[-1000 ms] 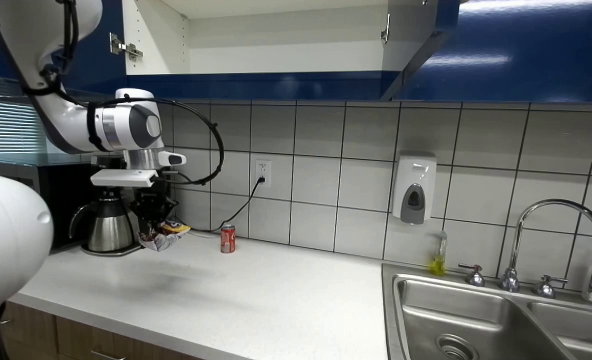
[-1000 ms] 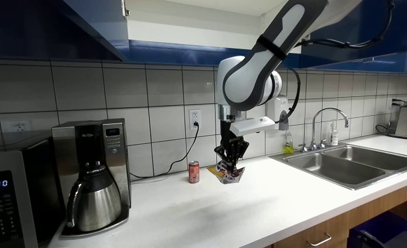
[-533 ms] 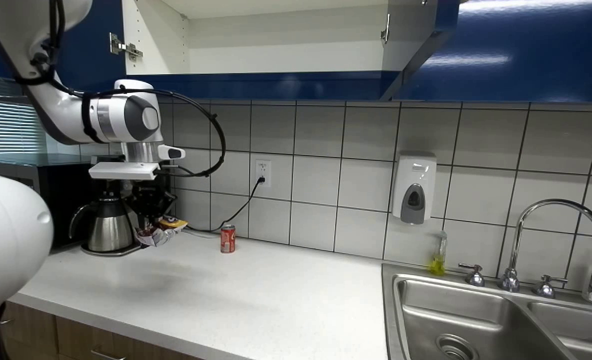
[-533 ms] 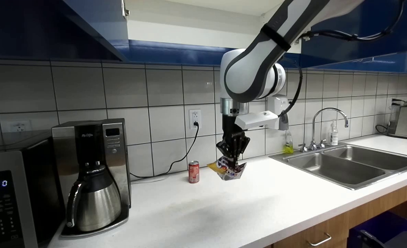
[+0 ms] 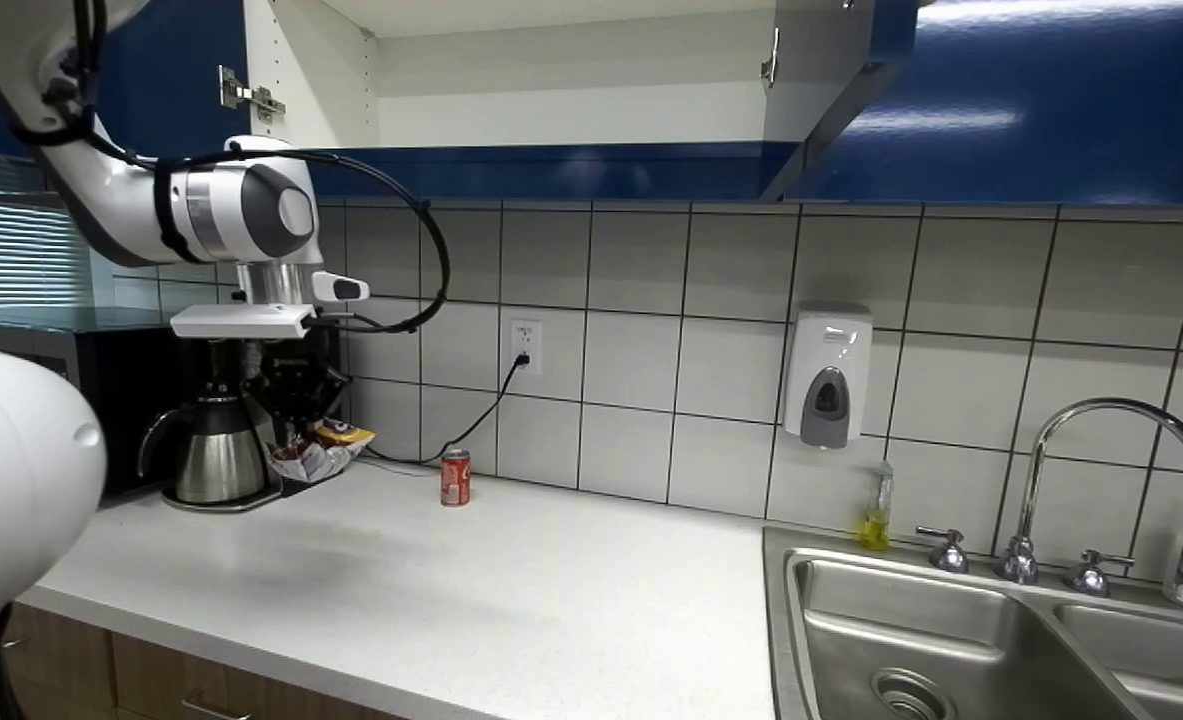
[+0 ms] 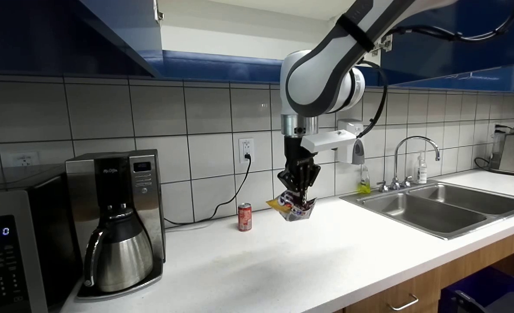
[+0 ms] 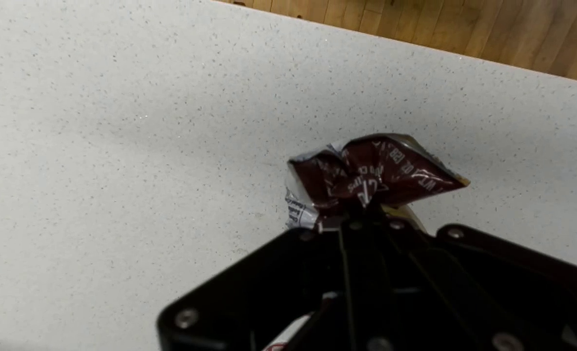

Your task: Put the yellow and brown packet in the open upper cabinet.

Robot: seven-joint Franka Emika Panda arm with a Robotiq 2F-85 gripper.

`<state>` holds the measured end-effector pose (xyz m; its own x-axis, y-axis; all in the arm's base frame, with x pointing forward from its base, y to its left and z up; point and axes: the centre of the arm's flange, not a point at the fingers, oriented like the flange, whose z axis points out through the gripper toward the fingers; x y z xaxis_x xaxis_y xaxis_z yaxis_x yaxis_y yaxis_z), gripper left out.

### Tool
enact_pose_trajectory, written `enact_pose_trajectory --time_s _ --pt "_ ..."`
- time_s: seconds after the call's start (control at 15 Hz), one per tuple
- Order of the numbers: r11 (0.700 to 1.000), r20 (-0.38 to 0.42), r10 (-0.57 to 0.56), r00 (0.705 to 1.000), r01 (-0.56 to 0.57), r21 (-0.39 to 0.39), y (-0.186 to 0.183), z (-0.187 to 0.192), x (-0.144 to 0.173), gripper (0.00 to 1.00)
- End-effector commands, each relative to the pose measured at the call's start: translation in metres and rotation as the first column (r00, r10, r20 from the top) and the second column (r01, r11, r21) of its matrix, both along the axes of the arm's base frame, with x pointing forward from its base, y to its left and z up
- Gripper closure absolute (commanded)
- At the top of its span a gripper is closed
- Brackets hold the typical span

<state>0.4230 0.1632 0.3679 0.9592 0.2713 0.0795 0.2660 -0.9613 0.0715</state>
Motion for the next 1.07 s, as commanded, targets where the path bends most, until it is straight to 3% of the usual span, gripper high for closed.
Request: enact_pose_trajectory --time_s 0.0,1.0 --pt "1.0 0.001 -0.023 1.0 0.023 -0.017 -0.002 0.026 -0.009 1.0" --pt "0.991 0.036 -0.107 0.994 0.109 -0.076 0.024 0.118 -0.014 1.0"
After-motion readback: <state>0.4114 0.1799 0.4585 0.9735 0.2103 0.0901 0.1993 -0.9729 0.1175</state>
